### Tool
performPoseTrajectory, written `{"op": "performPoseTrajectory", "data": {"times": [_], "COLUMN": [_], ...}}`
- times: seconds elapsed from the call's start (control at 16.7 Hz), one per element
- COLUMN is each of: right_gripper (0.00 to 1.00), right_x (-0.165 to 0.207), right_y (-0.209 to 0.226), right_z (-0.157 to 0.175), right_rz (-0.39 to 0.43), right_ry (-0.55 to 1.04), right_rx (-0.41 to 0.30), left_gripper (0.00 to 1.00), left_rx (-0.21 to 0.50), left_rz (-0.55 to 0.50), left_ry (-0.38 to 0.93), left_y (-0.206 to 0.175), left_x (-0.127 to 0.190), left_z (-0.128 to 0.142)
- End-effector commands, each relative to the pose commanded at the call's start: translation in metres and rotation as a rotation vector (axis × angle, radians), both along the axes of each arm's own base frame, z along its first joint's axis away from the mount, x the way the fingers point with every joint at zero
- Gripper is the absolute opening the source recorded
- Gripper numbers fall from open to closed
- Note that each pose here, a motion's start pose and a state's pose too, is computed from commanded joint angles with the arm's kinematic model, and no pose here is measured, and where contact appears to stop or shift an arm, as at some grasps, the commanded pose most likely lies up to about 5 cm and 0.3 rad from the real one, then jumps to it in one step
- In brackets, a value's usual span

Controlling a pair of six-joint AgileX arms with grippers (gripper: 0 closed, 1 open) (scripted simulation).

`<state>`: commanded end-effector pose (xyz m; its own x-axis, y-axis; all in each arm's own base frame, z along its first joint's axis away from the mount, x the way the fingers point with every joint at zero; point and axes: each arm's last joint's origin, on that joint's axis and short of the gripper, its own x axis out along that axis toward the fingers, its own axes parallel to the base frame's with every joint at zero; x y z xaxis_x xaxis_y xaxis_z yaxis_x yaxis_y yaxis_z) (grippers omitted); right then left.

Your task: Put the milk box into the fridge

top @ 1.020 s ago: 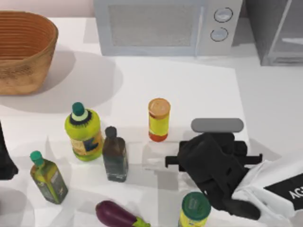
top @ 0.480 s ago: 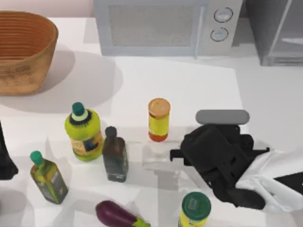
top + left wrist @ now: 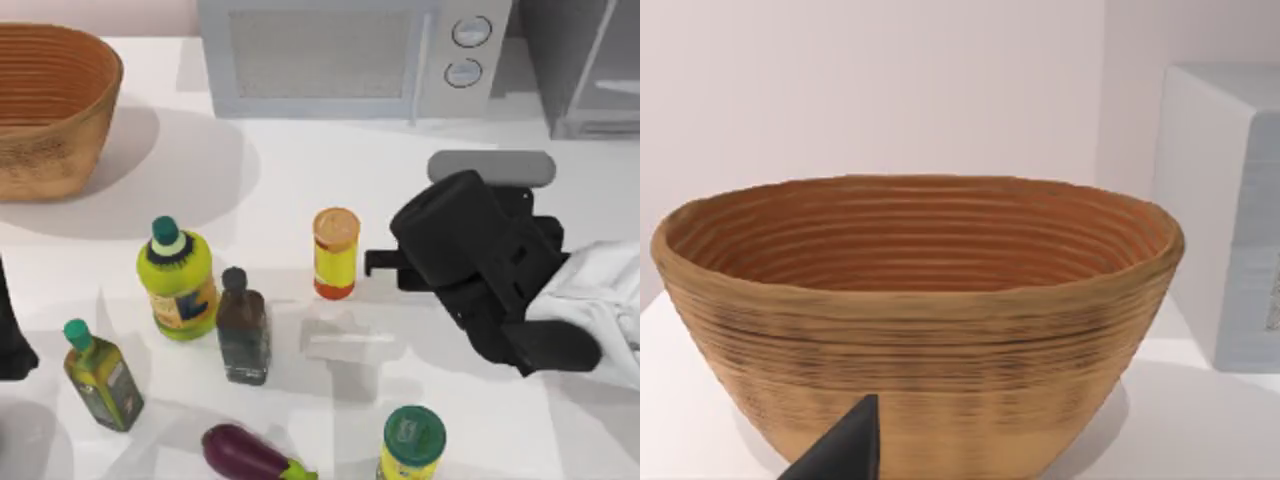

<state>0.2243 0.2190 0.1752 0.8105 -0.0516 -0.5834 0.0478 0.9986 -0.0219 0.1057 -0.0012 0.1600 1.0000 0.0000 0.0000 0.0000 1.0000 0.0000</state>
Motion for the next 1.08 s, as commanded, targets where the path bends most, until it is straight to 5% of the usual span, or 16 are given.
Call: {"op": "performPoseTrajectory", "data": {"times": [0.3,0.72,1.08], "right_gripper": [0.0,0.0,0.0], "right_x": [-0.01,-0.009,-0.017], "right_y": [0.005,0.0,-0.091], "right_z": [0.042,0.041,0.025], "right_rz": [0.036,0.033,0.006], "right_ry": [-0.023,-0.015,0.069], "right_rx": [0.022,0.013,-0.068], "left_gripper": [1.0,1.0,1.0], "left_rx": [0.0,0.0,0.0], "left_rz": [0.0,0.0,0.0], "left_ry": [0.0,0.0,0.0], "left_y": [0.0,0.0,0.0], "left_x": [0.0,0.0,0.0], "left_z": [0.0,0.0,0.0]}}
